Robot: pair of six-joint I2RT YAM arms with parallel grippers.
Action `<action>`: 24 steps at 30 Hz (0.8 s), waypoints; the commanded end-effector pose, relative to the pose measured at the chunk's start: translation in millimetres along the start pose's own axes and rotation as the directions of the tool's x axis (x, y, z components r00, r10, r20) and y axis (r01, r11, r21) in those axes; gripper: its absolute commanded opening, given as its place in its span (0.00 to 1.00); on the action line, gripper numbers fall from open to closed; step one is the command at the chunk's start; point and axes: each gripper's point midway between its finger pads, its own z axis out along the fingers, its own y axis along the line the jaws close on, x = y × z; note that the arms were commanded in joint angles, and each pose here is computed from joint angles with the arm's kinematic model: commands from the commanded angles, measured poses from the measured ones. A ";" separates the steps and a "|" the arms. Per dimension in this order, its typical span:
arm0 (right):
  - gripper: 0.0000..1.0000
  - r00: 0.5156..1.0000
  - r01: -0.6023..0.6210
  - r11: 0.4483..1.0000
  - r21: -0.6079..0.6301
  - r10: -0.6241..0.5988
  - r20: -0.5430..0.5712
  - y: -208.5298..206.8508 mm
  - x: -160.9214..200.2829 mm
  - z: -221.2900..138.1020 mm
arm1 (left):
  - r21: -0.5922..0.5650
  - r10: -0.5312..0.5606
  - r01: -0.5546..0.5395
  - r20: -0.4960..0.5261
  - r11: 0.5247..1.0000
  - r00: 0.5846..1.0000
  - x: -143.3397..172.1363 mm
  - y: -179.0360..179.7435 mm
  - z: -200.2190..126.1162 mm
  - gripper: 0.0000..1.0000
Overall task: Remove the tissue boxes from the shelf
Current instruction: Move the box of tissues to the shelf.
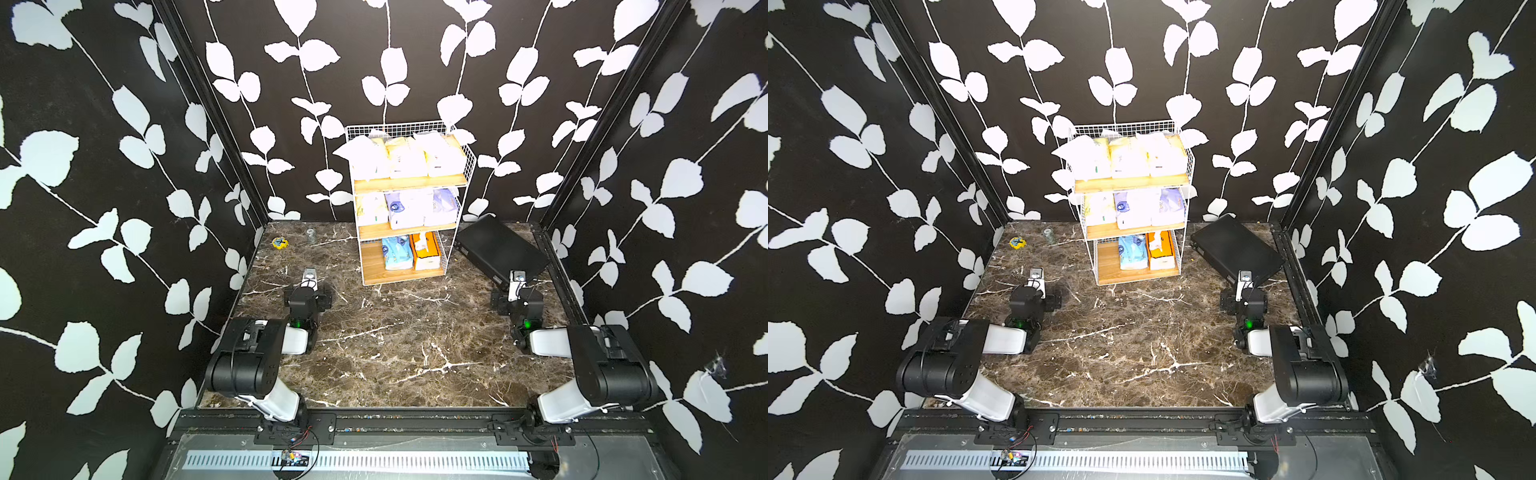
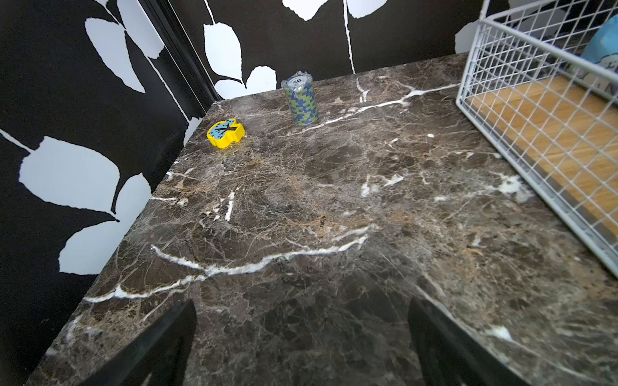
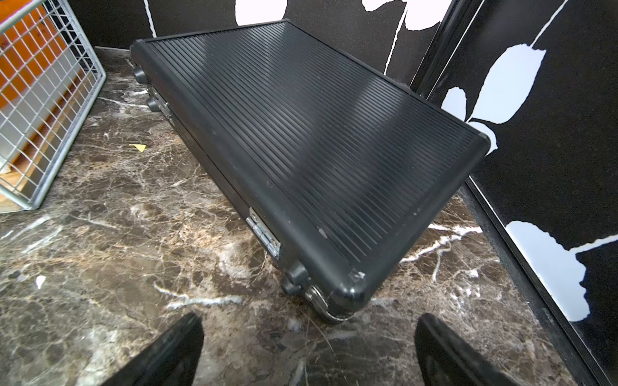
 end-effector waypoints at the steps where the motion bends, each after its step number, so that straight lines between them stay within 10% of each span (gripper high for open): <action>1: 0.99 0.999 -0.006 1.000 0.004 0.006 0.051 -1.8 -20.2 2.4 | -0.001 -0.016 0.016 0.027 1.000 1.000 -11.5 2.7 0.5 0.99; 24: 0.99 0.998 -0.065 0.993 0.094 0.065 0.001 -22.7 -36.3 -20.0 | -0.069 -0.040 0.037 -0.041 0.997 0.998 -37.8 21.8 -12.7 0.99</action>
